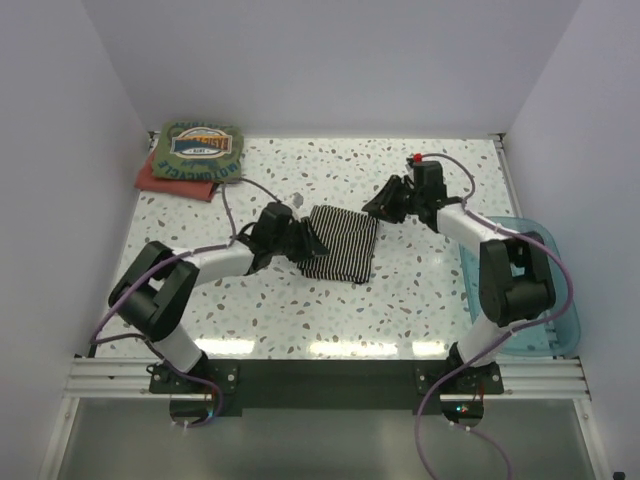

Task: Fold and stack the tank tops
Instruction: Fold the tank top

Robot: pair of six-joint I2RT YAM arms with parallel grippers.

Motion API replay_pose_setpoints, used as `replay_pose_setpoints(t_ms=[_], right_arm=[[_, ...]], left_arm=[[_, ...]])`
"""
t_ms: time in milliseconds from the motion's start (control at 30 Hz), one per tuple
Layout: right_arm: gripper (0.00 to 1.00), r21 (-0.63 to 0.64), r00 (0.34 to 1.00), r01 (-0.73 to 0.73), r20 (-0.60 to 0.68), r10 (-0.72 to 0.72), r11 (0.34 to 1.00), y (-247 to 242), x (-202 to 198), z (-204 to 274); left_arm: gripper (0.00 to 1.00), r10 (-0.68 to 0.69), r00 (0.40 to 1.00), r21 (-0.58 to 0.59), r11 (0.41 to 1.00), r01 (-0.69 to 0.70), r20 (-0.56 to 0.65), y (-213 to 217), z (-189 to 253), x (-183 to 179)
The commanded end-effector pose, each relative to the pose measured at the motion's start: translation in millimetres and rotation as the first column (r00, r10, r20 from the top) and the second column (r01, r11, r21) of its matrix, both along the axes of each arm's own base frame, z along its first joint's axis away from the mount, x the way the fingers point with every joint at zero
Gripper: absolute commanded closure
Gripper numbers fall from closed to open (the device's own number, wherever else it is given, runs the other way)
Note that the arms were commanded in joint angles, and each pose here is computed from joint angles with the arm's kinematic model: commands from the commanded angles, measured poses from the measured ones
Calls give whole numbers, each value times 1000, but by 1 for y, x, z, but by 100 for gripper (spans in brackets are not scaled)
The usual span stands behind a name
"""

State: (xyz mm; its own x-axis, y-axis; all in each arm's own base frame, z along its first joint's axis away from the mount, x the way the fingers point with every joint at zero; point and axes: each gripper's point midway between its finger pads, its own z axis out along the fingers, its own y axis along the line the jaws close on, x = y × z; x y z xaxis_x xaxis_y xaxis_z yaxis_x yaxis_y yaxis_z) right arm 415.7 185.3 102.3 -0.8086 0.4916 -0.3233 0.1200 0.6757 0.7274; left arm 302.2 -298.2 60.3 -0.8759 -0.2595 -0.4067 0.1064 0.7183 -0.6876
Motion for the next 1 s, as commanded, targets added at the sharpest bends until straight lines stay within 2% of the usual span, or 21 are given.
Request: replay_pose_setpoints(t_ms=[0,67,133,233,300,400,633,733,967], right_arm=[[68,-77,998,-66,4,66,995,18,-39,-5],[68,-86,994,-110,-15,109,990,35,-53,-14],[68,-129,987,-157,-57,151,979,47,-68,-31],[68,-188,983,-173,-94,158,967,46,-76,-53],[68,-240,982,-174,-117,150,955,38,-78,-68],[68,-265,974,-195,-163,155,944,29,-91,-84],[68,-236,961,-234,-202,188,943,21,-107,-108],[69,-185,953,-242,-230,197,953,17,-111,-120],[70,-144,943,-252,-260,209,957,12,-112,-137]], left_arm=[[62,65,993,30,997,-68,96,28,34,30],[59,91,991,60,994,-96,94,44,30,38],[47,105,988,119,986,-119,116,63,22,53],[39,4,994,108,994,-15,106,61,9,66],[37,-65,994,93,994,57,85,58,-5,69],[34,-92,991,94,992,83,94,58,-15,78],[32,-198,979,15,980,198,39,47,-40,68],[31,-200,980,33,979,200,-19,52,-58,56],[32,-146,980,164,972,167,-133,64,-100,25]])
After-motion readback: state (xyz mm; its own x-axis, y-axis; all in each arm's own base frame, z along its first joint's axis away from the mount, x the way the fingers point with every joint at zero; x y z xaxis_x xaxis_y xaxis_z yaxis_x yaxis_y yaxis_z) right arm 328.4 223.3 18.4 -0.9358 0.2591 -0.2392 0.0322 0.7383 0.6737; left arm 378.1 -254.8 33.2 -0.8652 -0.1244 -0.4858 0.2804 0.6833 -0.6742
